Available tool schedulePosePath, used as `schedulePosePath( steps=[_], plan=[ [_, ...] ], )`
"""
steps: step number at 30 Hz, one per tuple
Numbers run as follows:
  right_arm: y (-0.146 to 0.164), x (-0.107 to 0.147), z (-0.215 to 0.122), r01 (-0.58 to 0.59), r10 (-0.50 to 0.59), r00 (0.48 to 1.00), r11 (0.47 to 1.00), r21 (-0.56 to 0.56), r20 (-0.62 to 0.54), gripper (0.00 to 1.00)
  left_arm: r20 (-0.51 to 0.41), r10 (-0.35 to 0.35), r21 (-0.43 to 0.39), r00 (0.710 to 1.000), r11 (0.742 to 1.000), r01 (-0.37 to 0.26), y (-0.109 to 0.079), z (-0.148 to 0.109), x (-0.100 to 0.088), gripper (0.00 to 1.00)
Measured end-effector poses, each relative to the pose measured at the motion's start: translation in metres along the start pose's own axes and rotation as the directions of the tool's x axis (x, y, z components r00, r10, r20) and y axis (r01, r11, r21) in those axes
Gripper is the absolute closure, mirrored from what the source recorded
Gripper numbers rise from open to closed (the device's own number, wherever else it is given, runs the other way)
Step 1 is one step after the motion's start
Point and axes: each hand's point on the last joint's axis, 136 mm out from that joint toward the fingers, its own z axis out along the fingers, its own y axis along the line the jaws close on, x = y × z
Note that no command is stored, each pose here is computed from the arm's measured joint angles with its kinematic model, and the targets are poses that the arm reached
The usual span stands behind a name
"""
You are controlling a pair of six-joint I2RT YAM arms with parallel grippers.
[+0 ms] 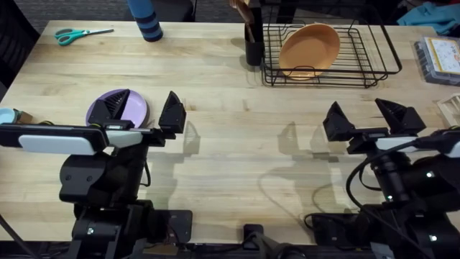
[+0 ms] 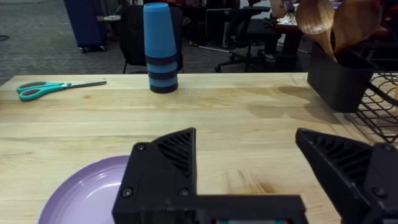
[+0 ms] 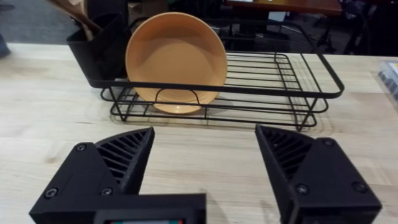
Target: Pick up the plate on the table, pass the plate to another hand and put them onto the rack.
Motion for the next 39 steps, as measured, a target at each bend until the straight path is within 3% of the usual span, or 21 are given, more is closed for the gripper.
schedulePosePath(
  steps=[19,24,30,36,37,39],
  plan=[
    [0.000,0.005,-0.003,-0.010,0.010,0.999,1.000,0.003,-0.054,0.009,0.000,0.000,0.016,1.000,1.000,0.000,-0.003,-0.001,-0.004,0.008],
    [0.000,0.011,-0.015,-0.022,0.022,0.987,1.000,0.002,-0.160,0.009,-0.001,0.007,0.013,1.000,1.000,-0.007,-0.003,-0.015,-0.041,0.007],
    [0.000,-0.027,-0.033,-0.023,0.023,0.984,1.000,0.002,-0.176,0.009,-0.044,0.012,-0.014,0.999,1.000,-0.012,0.001,-0.036,-0.083,0.008],
    [0.000,-0.064,-0.041,-0.029,0.029,0.962,1.000,0.001,-0.271,0.009,-0.199,0.010,-0.024,0.980,1.000,-0.015,0.002,-0.025,-0.088,0.008],
    [0.000,-0.077,-0.038,-0.032,0.031,0.939,0.999,0.002,-0.343,0.009,-0.272,0.010,-0.028,0.962,0.999,-0.018,0.003,-0.016,-0.089,0.008],
    [0.000,-0.085,-0.034,-0.034,0.032,0.919,0.999,0.003,-0.393,0.009,-0.322,0.011,-0.030,0.947,0.999,-0.022,0.003,-0.011,-0.091,0.008]
  ],
)
